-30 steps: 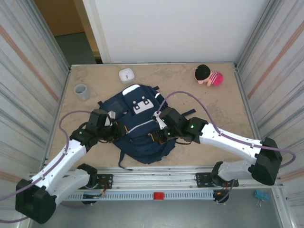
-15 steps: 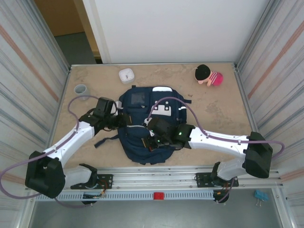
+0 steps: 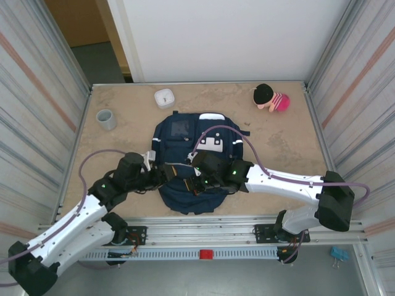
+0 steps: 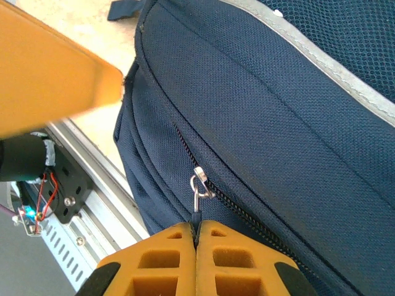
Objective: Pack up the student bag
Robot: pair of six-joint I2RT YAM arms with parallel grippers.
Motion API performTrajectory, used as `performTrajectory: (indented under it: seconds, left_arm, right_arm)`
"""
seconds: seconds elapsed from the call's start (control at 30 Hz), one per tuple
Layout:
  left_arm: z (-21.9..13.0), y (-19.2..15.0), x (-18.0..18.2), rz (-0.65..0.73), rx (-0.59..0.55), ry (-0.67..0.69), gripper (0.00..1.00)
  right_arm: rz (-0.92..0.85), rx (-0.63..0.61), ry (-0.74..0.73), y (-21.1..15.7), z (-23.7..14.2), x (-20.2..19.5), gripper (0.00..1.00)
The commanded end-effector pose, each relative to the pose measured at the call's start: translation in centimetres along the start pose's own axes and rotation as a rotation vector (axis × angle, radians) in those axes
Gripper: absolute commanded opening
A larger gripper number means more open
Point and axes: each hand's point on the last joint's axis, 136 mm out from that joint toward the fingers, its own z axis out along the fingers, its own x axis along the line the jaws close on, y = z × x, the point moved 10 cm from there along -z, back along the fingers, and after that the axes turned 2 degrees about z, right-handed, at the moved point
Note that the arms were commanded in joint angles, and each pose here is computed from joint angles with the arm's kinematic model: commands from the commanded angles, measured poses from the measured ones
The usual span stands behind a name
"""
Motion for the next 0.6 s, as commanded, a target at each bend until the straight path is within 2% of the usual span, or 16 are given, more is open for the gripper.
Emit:
performTrajectory:
  seconds: [0.0,0.13,0.2,0.23,0.3,0.37,0.47,0.57]
  left_arm:
    - [1.1,0.4,0.0,-0.088,-0.033,-0.007,0.52]
    - [2.6,1.0,-0.1,-0.092,-0.038,-0.017,0.5]
    - [3.2,1.4,-0.2,-0.092,-0.046,-0.027,0.41]
    - [3.4,1.5,-0.1,-0.092,-0.045,-0.026,0.32]
    - [3.6,1.9,0.0,-0.085,-0.043,-0.021,0.2]
    - [3.4,2.3,0.4,-0.072,-0.041,0.004,0.12]
    - [2.3,3.1,1.2,-0.036,-0.064,0.081,0.04]
    - [0.9,4.0,2.0,-0.014,-0.102,0.13,0.02]
  right_arm:
    - [-0.006,-0.046,0.062,1.2,-0.5,1.1,0.0]
    - [-0.015,-0.044,0.074,1.1,-0.4,1.3,0.0]
    - [-0.019,-0.044,0.075,1.0,-0.5,1.4,0.0]
    - [-0.019,-0.042,0.071,0.9,-0.6,1.3,0.0]
    - [-0.018,-0.047,0.059,0.7,-0.8,1.0,0.0]
    - [-0.009,-0.05,0.036,0.3,-1.1,0.3,0.0]
    - [0.029,-0.054,0.008,0.0,-1.7,-1.6,0.0]
    - [0.07,-0.064,-0.03,-0.6,-2.5,-4.0,0.0]
